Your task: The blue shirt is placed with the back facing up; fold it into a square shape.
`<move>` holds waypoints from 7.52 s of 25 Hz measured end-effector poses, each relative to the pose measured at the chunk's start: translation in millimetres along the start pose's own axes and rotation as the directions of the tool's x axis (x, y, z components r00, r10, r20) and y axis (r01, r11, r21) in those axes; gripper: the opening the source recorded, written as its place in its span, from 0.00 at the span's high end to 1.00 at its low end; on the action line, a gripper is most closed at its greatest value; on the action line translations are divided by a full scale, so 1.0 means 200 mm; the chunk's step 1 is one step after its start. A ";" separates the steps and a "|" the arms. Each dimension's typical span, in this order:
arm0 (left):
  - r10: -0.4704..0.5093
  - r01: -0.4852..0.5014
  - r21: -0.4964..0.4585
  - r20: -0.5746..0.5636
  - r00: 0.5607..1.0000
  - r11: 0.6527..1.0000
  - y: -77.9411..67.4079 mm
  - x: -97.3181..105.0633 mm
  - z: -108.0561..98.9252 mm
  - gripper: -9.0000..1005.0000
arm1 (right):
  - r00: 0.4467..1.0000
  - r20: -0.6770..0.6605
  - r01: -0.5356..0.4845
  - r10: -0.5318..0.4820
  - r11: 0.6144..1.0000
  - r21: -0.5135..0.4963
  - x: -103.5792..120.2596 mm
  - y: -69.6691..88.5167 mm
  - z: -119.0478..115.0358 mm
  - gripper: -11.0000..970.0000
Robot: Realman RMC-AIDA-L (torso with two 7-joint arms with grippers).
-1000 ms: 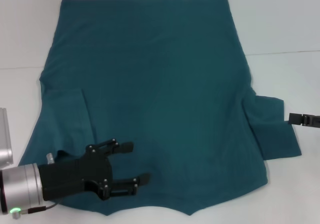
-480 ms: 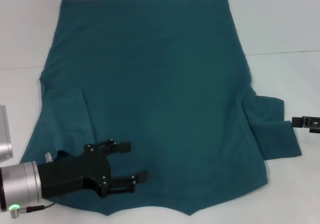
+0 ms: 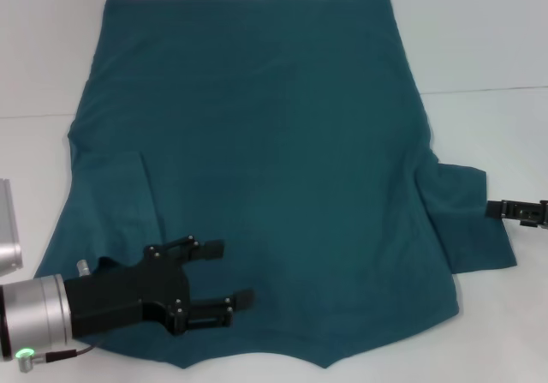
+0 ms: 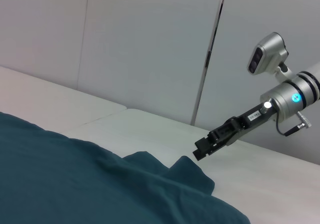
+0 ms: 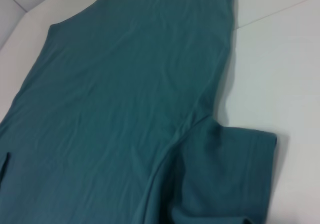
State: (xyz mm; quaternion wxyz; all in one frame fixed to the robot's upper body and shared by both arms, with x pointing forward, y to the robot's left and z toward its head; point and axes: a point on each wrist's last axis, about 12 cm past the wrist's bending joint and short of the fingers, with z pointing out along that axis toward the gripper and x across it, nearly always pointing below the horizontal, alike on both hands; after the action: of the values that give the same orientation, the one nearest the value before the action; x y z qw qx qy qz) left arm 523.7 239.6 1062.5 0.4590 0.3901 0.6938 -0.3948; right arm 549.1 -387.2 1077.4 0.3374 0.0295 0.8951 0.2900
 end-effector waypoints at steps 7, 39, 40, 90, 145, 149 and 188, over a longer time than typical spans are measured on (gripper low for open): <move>-0.004 0.004 -0.008 -0.002 1.000 1.000 0.00 0.00 0.00 0.12 | 1.000 -0.001 0.007 -0.007 1.000 -0.002 0.02 0.02 0.06 0.04; -0.009 0.009 -0.017 -0.003 1.000 1.000 0.00 0.01 -0.01 0.12 | 0.999 -0.039 0.019 -0.019 1.000 -0.007 0.03 0.05 0.14 0.36; -0.009 0.009 -0.017 -0.003 1.000 1.000 0.00 0.01 -0.01 0.12 | 0.999 -0.042 0.022 -0.022 1.000 -0.008 0.03 0.05 0.14 0.39; -0.057 0.058 -0.025 0.016 0.998 0.998 0.01 0.00 -0.01 0.12 | 0.997 0.069 0.043 -0.039 0.997 -0.063 -0.25 0.07 -0.10 0.97; -0.084 0.083 -0.098 -0.013 0.996 0.992 0.04 0.04 -0.02 0.12 | 0.993 0.051 -0.095 0.105 0.981 -0.169 -0.26 0.54 0.53 0.46; -0.084 0.082 -0.099 -0.014 0.996 0.992 0.05 0.04 -0.02 0.12 | 0.989 0.050 -0.129 0.138 0.981 -0.143 -0.25 0.46 0.48 0.35; -0.074 0.071 -0.092 -0.022 0.997 0.993 0.05 0.03 -0.01 0.12 | 0.966 0.056 -0.256 0.254 0.966 0.045 -0.18 0.21 0.40 0.34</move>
State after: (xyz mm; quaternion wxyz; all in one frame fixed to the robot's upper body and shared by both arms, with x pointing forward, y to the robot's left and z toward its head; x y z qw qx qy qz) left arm 530.2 246.5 1056.2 0.4529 0.3482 0.7304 -0.3743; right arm 620.5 -321.4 1073.9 0.3186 0.1604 0.8824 0.3068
